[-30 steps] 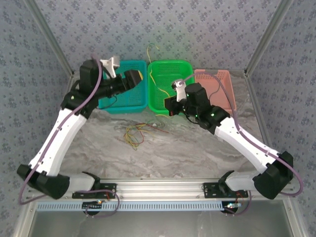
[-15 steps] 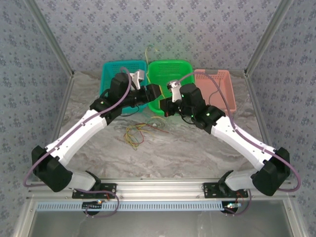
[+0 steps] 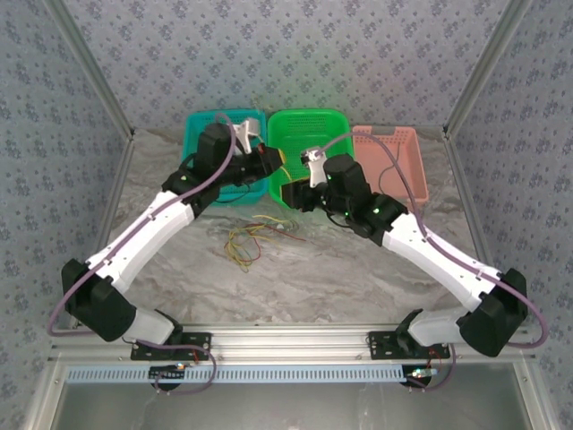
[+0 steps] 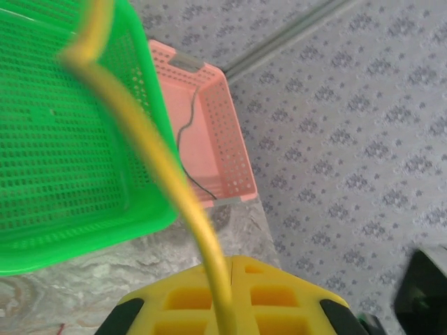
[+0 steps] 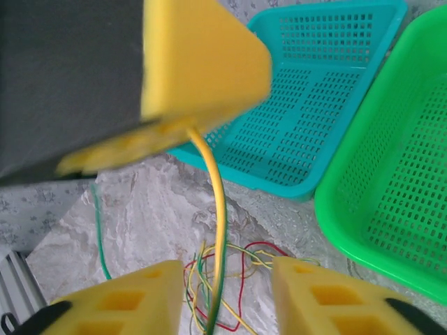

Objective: Untangle the cables

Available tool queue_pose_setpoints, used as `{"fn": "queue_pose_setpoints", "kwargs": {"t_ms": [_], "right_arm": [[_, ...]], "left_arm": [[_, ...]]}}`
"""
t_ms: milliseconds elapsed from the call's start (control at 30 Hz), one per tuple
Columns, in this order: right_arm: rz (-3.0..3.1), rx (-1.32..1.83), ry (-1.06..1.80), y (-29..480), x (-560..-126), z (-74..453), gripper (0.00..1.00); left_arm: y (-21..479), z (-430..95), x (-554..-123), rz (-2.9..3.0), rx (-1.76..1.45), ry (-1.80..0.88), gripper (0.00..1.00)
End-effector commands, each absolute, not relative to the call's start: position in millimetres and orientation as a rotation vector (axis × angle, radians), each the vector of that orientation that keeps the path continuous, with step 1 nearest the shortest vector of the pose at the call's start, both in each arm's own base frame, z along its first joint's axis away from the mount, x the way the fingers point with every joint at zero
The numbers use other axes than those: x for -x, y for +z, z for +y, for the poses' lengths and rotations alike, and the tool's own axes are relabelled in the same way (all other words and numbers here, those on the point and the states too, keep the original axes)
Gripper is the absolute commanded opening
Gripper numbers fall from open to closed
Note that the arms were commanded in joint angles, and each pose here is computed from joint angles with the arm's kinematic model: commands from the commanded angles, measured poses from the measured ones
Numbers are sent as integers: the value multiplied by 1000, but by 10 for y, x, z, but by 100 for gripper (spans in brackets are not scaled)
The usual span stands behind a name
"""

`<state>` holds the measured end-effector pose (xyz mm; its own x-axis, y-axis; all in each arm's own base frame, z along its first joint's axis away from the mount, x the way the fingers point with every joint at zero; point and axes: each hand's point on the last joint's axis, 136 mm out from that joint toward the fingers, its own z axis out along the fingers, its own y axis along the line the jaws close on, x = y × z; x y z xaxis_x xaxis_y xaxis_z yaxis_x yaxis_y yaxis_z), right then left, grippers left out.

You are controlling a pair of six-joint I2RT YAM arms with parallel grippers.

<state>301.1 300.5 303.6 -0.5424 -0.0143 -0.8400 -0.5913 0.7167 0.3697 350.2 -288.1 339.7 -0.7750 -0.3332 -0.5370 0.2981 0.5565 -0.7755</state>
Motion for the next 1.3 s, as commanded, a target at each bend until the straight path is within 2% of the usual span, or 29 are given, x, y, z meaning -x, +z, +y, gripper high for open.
{"fn": "queue_pose_setpoints", "kwargs": {"t_ms": [0, 133, 400, 500, 700, 900, 1267], "right_arm": [[1953, 401, 752, 3239, -2973, 2775, 51], [1926, 332, 698, 3339, -2925, 2512, 54], [1866, 286, 669, 3468, -2722, 2234, 53], [1856, 288, 678, 3485, -2650, 2190, 53], [1872, 309, 675, 3394, -2576, 2182, 52], [1889, 324, 694, 3286, -2550, 2237, 52], [1897, 335, 713, 3239, -2556, 2325, 51]], "left_arm": [[3734, -2637, -3611, 2059, -47, -1252, 0], [3707, -2387, -3875, 2068, -105, -1213, 0], [3453, -2015, -4722, 2039, -130, -1150, 0], [3199, -1893, -5027, 2069, -131, -1068, 0], [2452, -1845, -5421, 2191, -83, -1080, 0], [1924, -1876, -5476, 2255, 11, -1144, 0], [1738, -1886, -5318, 2307, 34, -1187, 0]]}}
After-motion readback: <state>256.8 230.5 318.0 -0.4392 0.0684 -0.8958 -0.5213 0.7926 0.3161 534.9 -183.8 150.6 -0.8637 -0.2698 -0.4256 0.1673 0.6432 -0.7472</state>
